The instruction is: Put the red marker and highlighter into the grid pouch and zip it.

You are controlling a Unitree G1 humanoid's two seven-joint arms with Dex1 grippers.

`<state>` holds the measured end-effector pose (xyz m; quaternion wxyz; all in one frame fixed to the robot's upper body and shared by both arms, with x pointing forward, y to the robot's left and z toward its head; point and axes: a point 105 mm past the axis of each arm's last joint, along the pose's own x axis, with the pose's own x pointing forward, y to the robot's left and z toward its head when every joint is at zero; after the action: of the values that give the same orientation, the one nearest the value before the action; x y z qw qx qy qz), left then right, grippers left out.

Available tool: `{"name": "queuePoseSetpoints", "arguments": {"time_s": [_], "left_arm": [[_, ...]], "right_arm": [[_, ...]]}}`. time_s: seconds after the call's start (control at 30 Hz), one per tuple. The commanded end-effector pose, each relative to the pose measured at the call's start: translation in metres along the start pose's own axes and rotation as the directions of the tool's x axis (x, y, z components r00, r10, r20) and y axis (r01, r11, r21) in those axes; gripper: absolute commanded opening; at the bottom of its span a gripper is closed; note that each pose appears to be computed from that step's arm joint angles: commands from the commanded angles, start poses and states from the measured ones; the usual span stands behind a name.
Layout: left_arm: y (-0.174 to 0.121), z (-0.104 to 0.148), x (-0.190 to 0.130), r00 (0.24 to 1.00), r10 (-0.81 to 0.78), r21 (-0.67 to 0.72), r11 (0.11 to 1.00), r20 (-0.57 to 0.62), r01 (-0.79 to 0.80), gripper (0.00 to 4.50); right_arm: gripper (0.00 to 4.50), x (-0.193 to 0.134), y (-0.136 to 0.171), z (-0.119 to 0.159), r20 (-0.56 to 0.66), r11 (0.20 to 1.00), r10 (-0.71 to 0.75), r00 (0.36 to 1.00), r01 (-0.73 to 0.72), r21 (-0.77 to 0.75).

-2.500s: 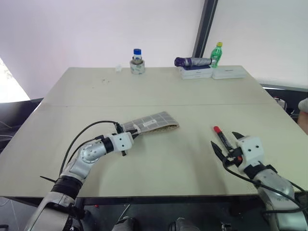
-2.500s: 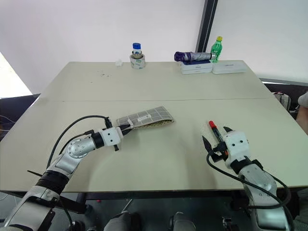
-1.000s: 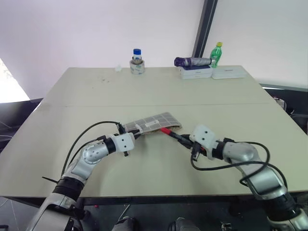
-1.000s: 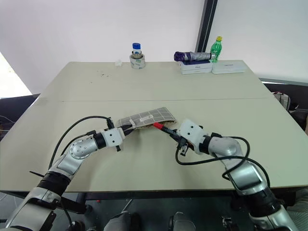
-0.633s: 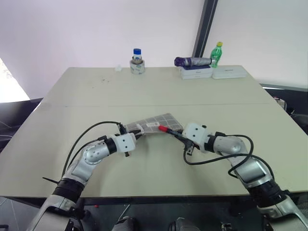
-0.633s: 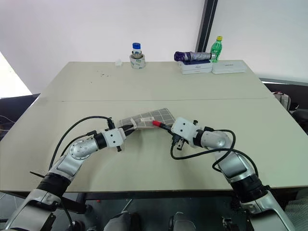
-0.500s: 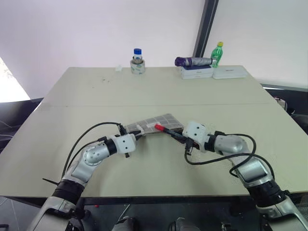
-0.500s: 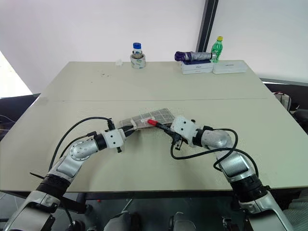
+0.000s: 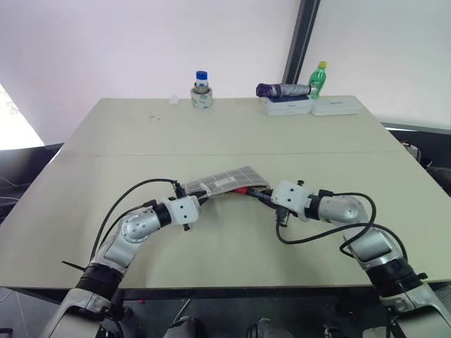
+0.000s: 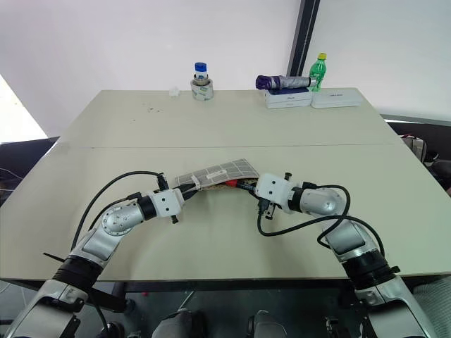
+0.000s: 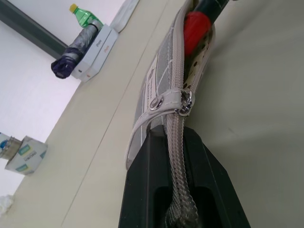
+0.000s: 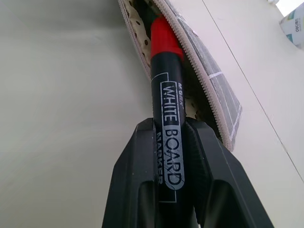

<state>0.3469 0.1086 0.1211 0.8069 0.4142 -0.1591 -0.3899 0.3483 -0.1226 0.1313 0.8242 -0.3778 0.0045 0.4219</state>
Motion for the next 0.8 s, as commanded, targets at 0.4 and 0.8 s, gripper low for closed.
{"name": "queuePoseSetpoints", "arguments": {"time_s": [0.4,0.8], "left_arm": [[0.009,0.028,0.007,0.994,-0.05,0.085,0.995,0.095,0.042,0.0],[0.007,0.024,0.003,0.996,-0.045,0.055,0.998,0.081,0.04,0.0]], "right_arm": [[0.3,0.049,-0.004,0.047,0.057,0.876,0.051,0.997,-0.017,-0.481],[3.78,0.034,-0.014,0.052,0.142,0.884,0.049,0.989,0.023,-0.467]]}}
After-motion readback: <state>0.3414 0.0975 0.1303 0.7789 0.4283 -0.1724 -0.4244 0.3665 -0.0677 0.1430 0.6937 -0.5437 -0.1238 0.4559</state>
